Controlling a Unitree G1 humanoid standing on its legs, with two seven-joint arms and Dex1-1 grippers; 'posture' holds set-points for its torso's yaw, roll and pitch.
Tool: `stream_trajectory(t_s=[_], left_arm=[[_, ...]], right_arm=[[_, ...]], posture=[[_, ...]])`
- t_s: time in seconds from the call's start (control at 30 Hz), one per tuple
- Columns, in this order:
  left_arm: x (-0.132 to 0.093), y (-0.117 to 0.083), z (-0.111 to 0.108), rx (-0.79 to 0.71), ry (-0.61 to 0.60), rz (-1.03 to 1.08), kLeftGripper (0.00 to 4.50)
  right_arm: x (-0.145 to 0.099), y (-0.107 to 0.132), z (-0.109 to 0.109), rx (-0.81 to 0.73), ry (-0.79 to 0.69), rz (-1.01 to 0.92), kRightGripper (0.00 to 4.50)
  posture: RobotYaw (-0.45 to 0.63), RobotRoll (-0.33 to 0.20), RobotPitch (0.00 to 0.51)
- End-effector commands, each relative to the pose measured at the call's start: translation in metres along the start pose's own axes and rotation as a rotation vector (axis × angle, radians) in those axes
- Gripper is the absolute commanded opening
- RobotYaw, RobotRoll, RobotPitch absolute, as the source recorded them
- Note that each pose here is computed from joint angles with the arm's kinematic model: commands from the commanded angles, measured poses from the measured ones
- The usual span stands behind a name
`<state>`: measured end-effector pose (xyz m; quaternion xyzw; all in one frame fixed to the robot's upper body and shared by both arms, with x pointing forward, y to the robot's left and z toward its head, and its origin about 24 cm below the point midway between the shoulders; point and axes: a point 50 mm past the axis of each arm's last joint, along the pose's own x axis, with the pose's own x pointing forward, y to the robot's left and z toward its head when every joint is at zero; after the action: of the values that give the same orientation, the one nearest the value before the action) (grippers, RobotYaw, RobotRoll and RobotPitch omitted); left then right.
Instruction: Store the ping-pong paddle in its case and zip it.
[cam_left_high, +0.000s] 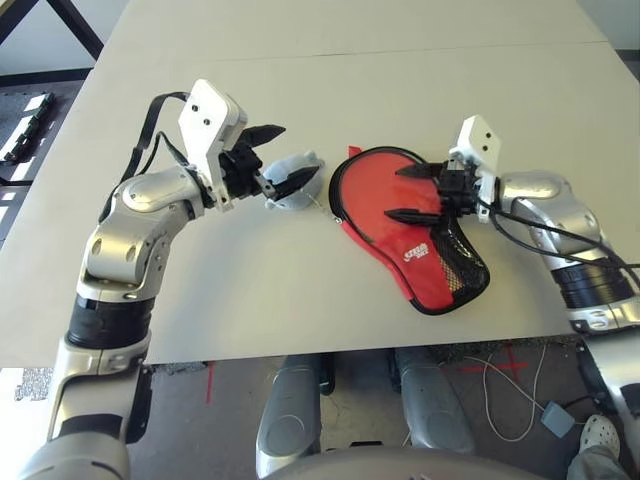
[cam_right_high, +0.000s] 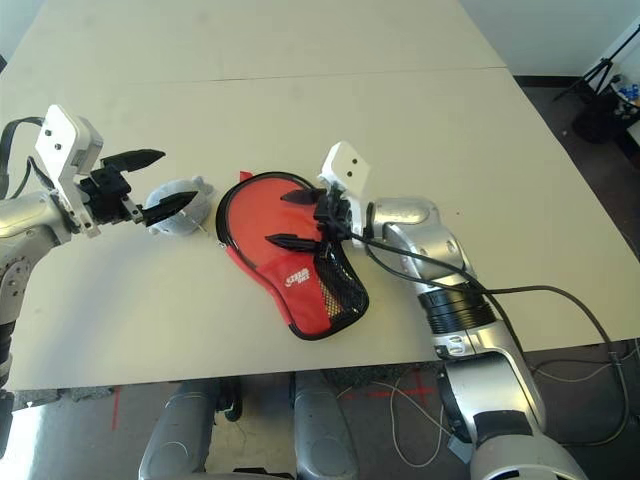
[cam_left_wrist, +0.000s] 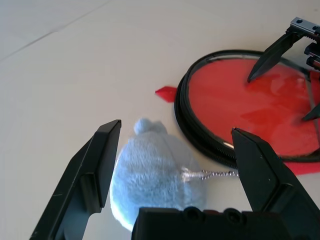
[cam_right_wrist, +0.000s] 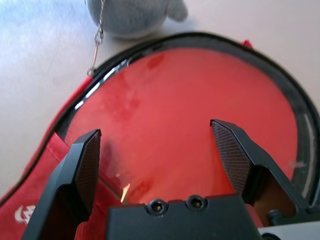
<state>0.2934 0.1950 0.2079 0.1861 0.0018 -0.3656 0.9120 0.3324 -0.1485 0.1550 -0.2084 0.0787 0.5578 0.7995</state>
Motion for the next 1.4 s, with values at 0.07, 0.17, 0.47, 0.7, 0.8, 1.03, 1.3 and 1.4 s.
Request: stream_trajectory(t_s=[0.07,0.17,0.47,0.7,0.8,1.03,1.3,1.4], left_arm=[[0.002,-0.005,-0.009,-0.012,0.034,-0.019,4.5],[0.004,-0.003,-0.014,-0.025,0.052,-0.017,4.5],[0.015,0.009,-0.019,-0.112,0.118,0.079,4.5],[0.026,0.009,-0.017,-0.191,0.188,0.116,4.5],[0.028,0.007,-0.019,-0.238,0.236,0.111,4.5],[0.03,0.003,-0.025,-0.351,0.406,0.095,4.5],[0.032,0.003,-0.024,-0.361,0.415,0.098,2.62],[0.035,0.003,-0.023,-0.357,0.411,0.095,1.81]], right_arm=[[0.006,0.002,-0.009,-0.017,0.044,0.014,4.49],[0.007,0.003,-0.009,-0.018,0.046,0.018,4.49],[0.008,0.007,-0.012,-0.018,0.057,0.027,4.49],[0.009,0.009,-0.01,-0.012,0.055,0.024,4.49],[0.009,0.008,-0.009,-0.011,0.054,0.019,4.49],[0.01,0.008,-0.009,-0.008,0.052,0.004,4.49],[0.011,0.008,-0.01,-0.004,0.056,-0.008,4.5],[0.011,0.008,-0.011,-0.004,0.061,-0.009,4.5]], posture=[[0.06,0.0,0.295],[0.06,0.0,0.296],[0.05,0.0,0.3],[0.04,0.0,0.302],[0.04,0.0,0.305],[0.03,0.0,0.309],[0.03,0.0,0.311],[0.03,0.0,0.312]])
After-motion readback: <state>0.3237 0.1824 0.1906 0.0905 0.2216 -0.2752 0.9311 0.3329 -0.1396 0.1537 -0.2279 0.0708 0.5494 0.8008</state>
